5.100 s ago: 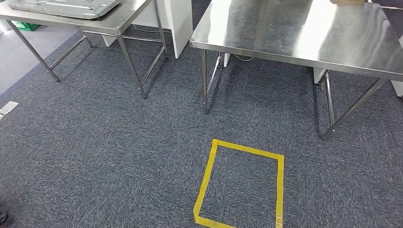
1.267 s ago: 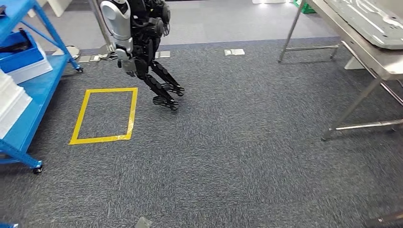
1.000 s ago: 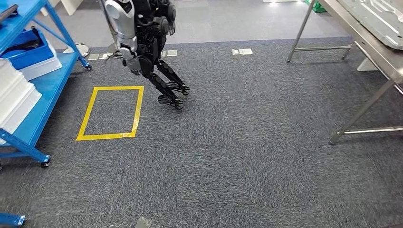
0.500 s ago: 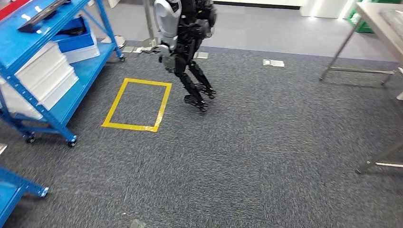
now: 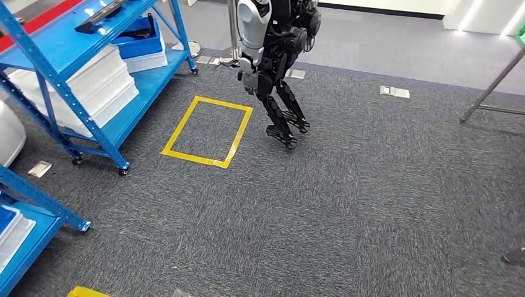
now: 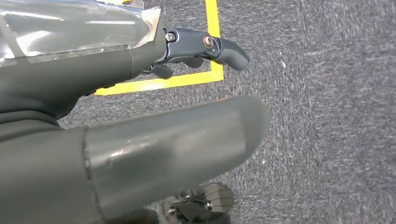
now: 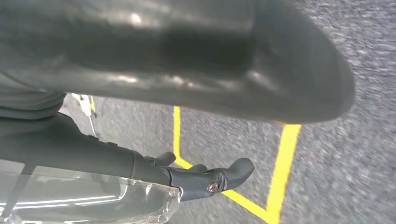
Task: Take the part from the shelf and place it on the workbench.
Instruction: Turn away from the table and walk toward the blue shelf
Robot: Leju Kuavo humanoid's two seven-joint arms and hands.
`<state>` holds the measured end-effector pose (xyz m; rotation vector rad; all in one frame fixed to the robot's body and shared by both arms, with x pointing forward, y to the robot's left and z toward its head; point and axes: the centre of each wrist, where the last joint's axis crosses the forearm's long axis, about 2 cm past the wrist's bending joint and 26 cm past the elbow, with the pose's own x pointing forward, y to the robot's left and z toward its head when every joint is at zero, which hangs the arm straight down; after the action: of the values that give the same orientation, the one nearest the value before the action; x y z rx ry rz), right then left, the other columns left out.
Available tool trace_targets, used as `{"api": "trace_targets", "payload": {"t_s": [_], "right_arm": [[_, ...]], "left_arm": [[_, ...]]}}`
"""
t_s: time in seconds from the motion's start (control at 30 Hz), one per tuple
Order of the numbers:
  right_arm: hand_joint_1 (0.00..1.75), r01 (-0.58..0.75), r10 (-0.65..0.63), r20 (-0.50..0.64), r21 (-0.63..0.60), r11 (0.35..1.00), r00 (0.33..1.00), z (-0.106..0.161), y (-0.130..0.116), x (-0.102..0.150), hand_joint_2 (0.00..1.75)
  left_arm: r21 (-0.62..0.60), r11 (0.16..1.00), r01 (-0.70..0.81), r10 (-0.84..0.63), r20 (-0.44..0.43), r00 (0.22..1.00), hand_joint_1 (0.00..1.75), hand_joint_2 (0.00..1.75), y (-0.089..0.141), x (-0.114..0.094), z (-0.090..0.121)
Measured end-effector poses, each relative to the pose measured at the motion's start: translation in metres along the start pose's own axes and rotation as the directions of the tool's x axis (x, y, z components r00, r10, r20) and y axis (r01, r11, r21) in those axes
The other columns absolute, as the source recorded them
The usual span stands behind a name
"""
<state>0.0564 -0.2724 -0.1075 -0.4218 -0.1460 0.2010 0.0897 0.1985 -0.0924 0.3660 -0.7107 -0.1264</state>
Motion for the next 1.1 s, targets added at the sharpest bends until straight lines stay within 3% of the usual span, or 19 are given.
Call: {"api": "trace_targets", "payload": {"t_s": [0.83, 1.1], "right_arm": [[0.0, 0.0, 0.0, -0.006, -0.009, 1.0, 1.0, -0.002, -0.003, -0.003, 0.0], [0.0, -0.004, 0.004, 0.01, -0.002, 1.0, 1.0, 0.0, 0.0, 0.0, 0.0]], "left_arm": [[-0.029, 0.999, -0.019, 0.02, 0.065, 0.998, 0.0, 0.0, -0.007, 0.017, -0.004], [0.001, 1.0, -0.007, 0.007, 0.028, 1.0, 0.0, 0.0, -0.001, 0.013, -0.006]]}}
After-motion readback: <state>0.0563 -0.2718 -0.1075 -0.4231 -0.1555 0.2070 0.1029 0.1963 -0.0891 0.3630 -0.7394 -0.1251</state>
